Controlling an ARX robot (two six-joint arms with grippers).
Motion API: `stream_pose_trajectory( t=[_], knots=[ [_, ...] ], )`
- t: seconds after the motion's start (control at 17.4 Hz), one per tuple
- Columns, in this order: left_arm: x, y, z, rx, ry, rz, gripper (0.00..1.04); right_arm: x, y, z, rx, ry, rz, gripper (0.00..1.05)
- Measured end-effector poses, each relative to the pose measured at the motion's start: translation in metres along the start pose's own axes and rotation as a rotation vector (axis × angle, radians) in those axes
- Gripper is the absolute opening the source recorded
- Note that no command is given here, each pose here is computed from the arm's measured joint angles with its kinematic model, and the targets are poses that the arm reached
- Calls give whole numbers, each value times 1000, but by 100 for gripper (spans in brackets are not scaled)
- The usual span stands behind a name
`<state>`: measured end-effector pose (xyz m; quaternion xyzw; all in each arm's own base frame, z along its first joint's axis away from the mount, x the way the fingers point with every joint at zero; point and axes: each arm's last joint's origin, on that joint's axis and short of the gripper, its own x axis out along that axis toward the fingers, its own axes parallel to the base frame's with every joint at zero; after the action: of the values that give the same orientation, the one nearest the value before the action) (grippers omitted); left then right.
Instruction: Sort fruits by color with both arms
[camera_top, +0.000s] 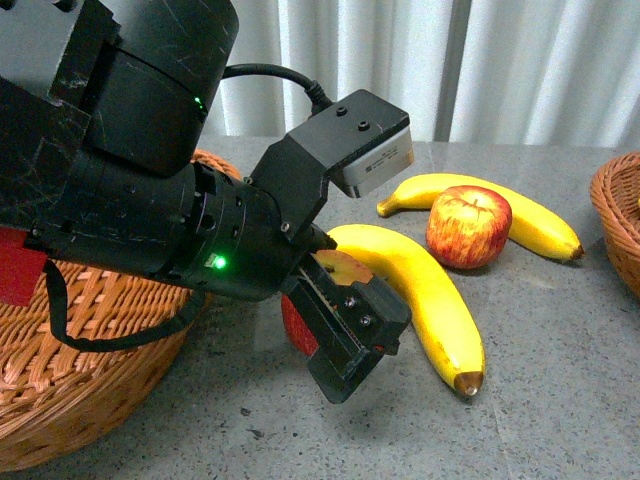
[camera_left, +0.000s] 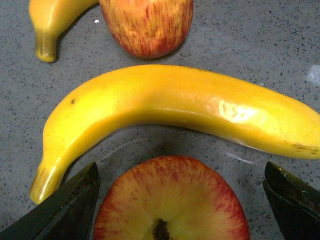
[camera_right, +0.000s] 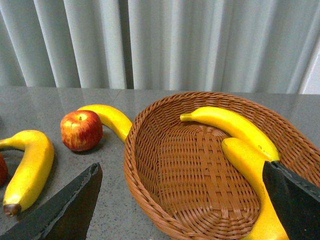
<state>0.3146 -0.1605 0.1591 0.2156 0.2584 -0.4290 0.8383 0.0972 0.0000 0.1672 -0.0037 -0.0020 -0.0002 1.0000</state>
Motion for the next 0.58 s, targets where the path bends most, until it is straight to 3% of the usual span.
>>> stream_pose_trajectory(
  t=[0.12,0.17,0.29,0.58],
  knots=[
    [2,-3,1,8,-4,-9,95,0,0,0,0,0,0,98],
    [2,-4,2,11,-6,-11,82,0,0,0,0,0,0,98],
    [3,-4,2,12,-3,-13,67,0,0,0,0,0,0,98],
    [-3,-5,12,33,-4,29,63,0,0,0,0,0,0,98]
  ],
)
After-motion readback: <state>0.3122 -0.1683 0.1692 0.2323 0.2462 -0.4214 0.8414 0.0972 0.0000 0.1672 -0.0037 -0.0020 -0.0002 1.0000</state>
